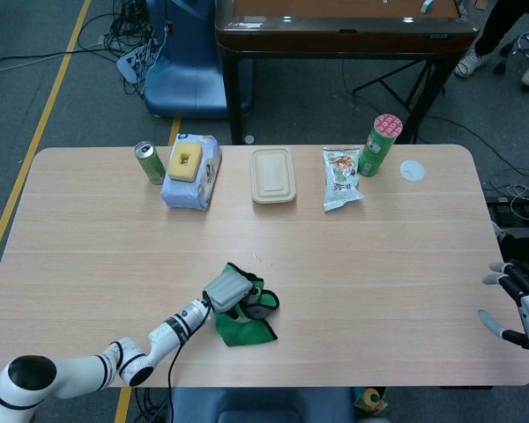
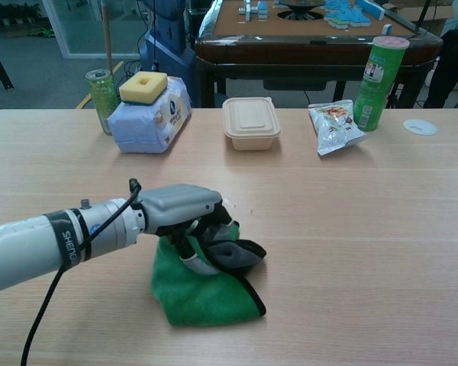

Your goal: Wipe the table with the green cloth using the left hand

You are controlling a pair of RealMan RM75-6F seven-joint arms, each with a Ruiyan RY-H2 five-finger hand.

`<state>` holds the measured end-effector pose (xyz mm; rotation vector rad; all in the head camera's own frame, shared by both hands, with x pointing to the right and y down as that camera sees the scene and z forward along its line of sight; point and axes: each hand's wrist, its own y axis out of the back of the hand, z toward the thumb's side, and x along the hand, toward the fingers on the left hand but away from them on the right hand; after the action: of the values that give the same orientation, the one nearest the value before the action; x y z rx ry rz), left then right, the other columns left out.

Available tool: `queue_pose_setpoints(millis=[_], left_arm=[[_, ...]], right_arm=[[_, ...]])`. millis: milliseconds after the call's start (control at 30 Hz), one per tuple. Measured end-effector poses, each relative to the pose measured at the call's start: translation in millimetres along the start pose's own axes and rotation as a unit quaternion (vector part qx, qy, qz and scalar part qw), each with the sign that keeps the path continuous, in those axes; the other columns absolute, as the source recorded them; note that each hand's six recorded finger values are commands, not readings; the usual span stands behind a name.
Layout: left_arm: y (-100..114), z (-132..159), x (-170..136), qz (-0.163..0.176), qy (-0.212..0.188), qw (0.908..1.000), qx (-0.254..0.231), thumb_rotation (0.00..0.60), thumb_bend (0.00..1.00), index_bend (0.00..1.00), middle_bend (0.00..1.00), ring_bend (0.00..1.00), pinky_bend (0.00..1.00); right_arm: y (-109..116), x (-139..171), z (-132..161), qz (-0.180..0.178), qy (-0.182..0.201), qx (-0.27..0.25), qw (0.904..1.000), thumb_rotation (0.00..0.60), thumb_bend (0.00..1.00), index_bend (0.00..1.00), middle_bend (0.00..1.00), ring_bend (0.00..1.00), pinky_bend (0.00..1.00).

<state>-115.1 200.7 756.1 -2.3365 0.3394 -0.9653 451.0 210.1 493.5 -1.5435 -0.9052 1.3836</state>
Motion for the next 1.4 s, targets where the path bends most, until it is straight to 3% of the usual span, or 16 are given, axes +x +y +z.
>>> queue_pose_setpoints(millis=[333,567,1000,1200,1400], left_arm=[[-29.1,60.3,-20.1,-0.057,-0.08,0.9949,-0.023,0.6,0.19,0.65,0.69,0.67,0.93],[-32.4,65.7,-17.1,-0.054,-0.083,0.9951,-0.002,0.6,0.19,0.65,0.69,0.67,0.93],[1.7,-0.5,9.7,0.027,0.017,0.999,0.032,0.6,0.19,0.65,0.69,0.66,0.92],[27.7,-37.4,9.2,0.075,0.066,0.9936,0.053,0.6,0.19,0.65,0.69,0.66,0.91],[58.8,-75.2,0.1,0.132,0.122,0.9814,0.068,0.6,0.19,0.64,0.69,0.66,0.92]], right_arm=[[0.2,1.1,-1.1,-0.002,-0.001,-0.001,1.0,0.6,0.3,0.39,0.3,0.21,0.19],[0.6,2.4,-2.8,-0.003,-0.005,-0.001,1.0,0.6,0.3,0.39,0.3,0.21,0.19],[1.1,1.4,-1.6,-0.005,-0.003,-0.002,1.0,0.6,0.3,0.39,0.3,0.21,0.19],[1.9,-1.1,1.6,-0.005,0.002,-0.001,1.0,0.6,0.3,0.39,0.3,0.21,0.19],[1.8,-2.3,3.9,-0.005,0.006,-0.001,1.0,0.6,0.3,0.39,0.3,0.21,0.19]])
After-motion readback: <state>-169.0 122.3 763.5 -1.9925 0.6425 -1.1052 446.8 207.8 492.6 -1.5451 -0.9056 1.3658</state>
